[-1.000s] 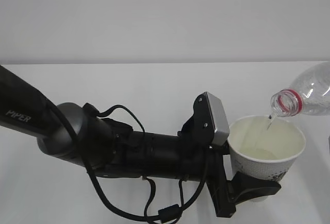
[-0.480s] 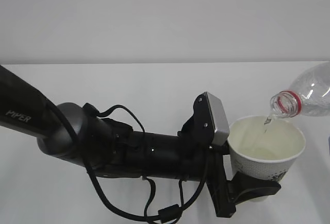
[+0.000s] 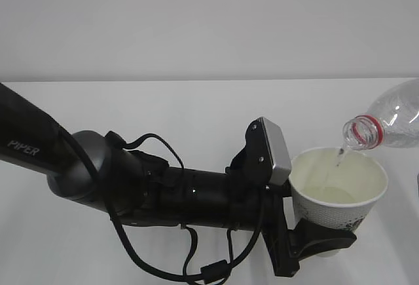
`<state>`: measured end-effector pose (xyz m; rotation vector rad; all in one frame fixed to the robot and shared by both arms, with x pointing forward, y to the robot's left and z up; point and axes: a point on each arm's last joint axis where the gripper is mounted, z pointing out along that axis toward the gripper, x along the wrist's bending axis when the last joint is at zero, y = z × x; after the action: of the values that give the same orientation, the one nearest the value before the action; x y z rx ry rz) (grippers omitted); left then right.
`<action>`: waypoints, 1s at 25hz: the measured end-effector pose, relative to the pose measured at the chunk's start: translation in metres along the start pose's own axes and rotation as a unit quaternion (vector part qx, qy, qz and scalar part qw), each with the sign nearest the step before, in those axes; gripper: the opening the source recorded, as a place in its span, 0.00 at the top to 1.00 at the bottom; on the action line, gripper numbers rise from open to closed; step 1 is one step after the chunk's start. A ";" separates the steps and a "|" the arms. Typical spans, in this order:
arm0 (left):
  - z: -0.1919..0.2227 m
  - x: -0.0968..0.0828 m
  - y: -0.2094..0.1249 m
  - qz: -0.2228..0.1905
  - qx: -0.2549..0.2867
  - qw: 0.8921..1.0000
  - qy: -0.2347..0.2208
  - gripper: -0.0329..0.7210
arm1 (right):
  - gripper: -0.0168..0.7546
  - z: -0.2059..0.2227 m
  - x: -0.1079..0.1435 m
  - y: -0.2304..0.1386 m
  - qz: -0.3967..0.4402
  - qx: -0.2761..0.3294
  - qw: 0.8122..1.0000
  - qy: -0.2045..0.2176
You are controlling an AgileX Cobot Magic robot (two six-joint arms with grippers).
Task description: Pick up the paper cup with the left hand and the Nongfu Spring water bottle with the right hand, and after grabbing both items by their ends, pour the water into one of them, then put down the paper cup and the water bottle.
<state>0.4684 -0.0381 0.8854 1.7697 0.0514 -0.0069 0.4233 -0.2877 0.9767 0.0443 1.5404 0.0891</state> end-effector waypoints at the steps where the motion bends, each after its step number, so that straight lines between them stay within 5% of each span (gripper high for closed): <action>1: 0.000 0.000 0.000 0.000 0.001 1.000 0.000 0.24 | 0.42 0.000 0.000 0.000 0.000 0.000 1.000 -0.001; 25: 0.000 0.000 0.000 0.000 0.002 1.000 0.001 0.24 | 0.42 0.000 -0.001 0.000 0.000 0.000 1.000 -0.003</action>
<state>0.4686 -0.0380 0.8850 1.7747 0.0530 -0.0050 0.4232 -0.2877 0.9773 0.0443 1.5339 0.0892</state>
